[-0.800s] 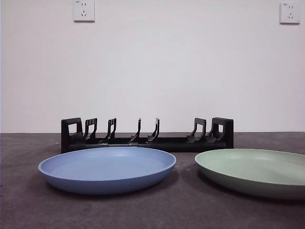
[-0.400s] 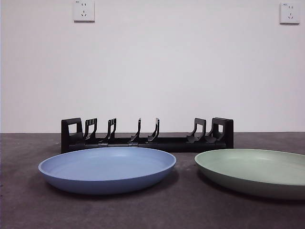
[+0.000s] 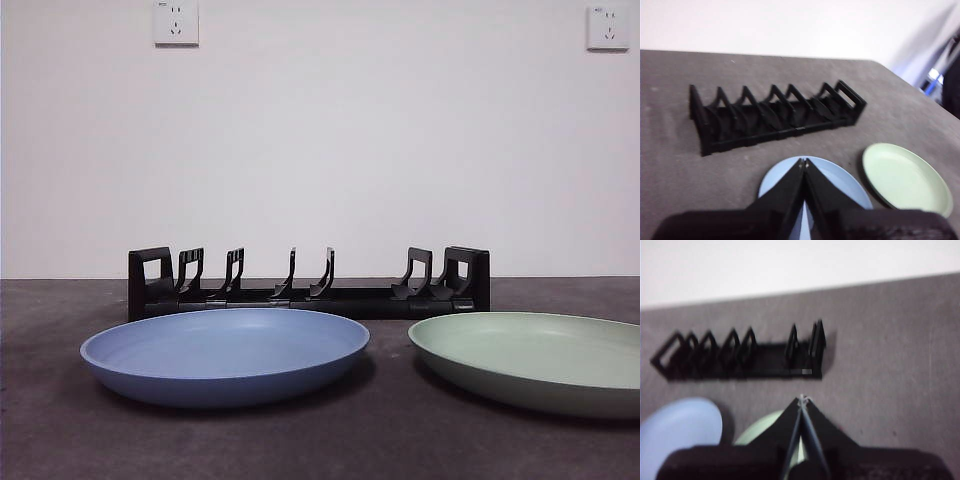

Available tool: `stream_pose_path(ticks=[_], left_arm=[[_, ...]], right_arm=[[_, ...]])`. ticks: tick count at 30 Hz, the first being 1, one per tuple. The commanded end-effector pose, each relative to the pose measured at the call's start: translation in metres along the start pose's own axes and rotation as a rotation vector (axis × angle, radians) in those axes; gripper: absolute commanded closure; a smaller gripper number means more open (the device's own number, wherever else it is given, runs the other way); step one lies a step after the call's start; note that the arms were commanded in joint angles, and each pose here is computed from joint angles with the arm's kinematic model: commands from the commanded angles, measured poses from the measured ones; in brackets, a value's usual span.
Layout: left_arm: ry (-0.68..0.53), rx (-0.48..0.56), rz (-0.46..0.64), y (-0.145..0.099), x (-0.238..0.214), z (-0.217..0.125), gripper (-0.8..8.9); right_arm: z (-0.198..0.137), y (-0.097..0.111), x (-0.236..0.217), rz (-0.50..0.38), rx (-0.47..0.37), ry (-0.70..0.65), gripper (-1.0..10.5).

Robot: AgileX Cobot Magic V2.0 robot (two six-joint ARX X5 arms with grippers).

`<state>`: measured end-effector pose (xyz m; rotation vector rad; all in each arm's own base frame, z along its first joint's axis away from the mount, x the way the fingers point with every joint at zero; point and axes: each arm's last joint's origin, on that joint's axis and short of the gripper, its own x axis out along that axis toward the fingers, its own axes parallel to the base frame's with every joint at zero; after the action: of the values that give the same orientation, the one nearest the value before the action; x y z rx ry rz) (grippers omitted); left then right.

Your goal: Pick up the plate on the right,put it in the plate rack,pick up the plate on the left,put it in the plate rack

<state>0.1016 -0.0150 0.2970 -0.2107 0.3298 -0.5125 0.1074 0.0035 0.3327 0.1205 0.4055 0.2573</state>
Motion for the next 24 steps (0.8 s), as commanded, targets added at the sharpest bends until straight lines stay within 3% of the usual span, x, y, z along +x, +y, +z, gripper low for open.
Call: stream_pose_path(ticks=[1,7,17,18,19,21,22,23,24], left_arm=[[0.039,0.06,-0.026,-0.004,-0.003,0.015,8.2],[0.136,0.1,-0.043,-0.011,-0.009,0.037,8.2],[0.175,0.099,-0.062,-0.015,-0.009,0.042,8.1],[0.177,0.098,-0.062,-0.014,-0.008,0.042,7.7],[0.176,0.098,-0.062,-0.014,-0.008,0.042,6.43],[0.173,0.102,-0.069,-0.015,-0.007,0.042,2.73],[0.174,0.105,-0.093,-0.016,-0.007,0.043,2.05],[0.174,0.107,-0.126,-0.017,-0.006,0.043,2.07],[0.175,0.11,-0.148,-0.018,-0.004,0.043,2.07]], right_arm=[[0.011,0.001,-0.002,0.005,-0.071,0.07,9.6],[0.028,0.005,-0.004,0.076,-0.067,0.177,9.6],[0.03,0.004,-0.002,0.082,-0.064,0.227,9.4],[0.03,0.004,-0.002,0.085,-0.064,0.227,9.3],[0.03,0.005,-0.002,0.097,-0.062,0.226,8.5],[0.03,0.005,-0.002,0.111,-0.051,0.226,5.7],[0.03,0.005,-0.002,0.111,-0.038,0.226,4.4],[0.03,0.005,-0.002,0.112,-0.033,0.227,3.6],[0.03,0.005,-0.002,0.112,-0.033,0.228,3.5]])
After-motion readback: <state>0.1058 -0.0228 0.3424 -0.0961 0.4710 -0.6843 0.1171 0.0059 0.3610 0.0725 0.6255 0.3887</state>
